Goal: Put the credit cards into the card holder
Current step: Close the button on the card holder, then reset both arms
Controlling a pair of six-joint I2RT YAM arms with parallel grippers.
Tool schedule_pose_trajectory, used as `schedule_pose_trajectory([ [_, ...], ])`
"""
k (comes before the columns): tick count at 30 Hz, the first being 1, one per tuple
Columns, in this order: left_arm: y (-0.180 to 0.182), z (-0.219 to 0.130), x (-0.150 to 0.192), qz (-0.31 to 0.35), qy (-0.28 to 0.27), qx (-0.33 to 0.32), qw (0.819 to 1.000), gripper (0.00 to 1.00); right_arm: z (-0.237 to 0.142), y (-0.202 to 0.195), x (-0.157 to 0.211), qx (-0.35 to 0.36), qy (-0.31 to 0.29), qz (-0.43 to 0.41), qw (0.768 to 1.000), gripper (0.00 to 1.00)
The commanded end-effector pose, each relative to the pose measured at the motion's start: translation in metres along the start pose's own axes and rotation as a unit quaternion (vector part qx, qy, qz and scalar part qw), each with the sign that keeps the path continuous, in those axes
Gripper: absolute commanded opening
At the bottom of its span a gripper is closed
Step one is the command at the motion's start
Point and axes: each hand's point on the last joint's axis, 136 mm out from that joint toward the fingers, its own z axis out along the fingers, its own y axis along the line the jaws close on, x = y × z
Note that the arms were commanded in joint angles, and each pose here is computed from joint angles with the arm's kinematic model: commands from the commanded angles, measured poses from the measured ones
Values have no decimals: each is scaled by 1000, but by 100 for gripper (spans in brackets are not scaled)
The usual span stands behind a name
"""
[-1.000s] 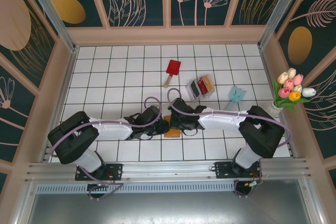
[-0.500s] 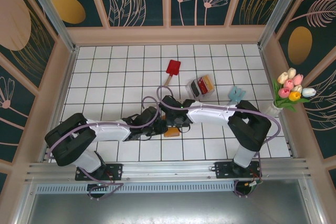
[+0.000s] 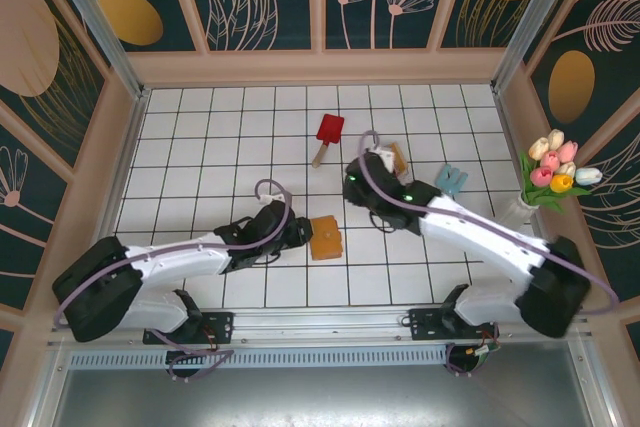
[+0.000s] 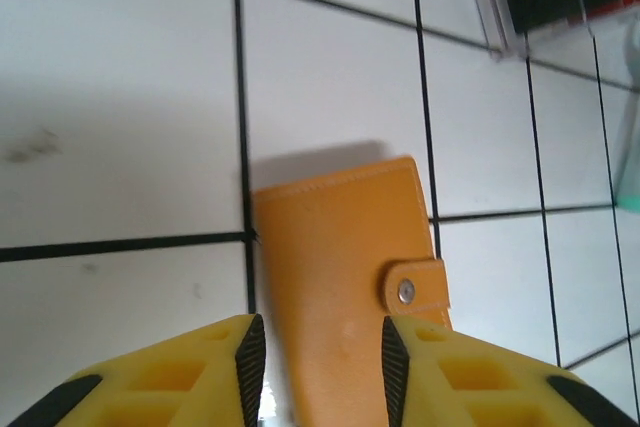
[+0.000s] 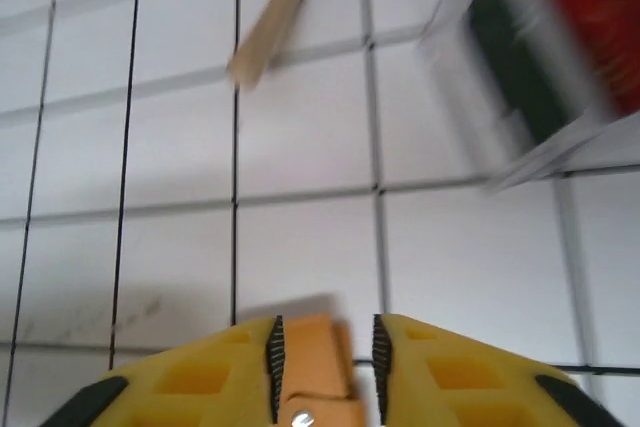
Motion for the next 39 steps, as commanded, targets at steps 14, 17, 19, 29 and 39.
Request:
schedule_pose_trajectory([
  [14, 174, -150, -193, 21, -361, -342, 867, 98, 26, -204, -55, 202, -252, -93, 942, 79],
  [17, 203, -151, -198, 22, -375, -384, 843, 99, 34, -221, -55, 207, -266, -91, 937, 79],
  [19, 211, -151, -203, 33, -387, -393, 833, 99, 38, -228, -55, 197, -282, -95, 934, 79],
  [29, 208, -135, -218, 116, -461, -332, 814, 99, 65, -218, -79, 118, -283, -134, 942, 77],
  [39, 208, -130, -220, 144, -500, -256, 814, 99, 54, -220, -73, 74, -325, -110, 936, 78],
])
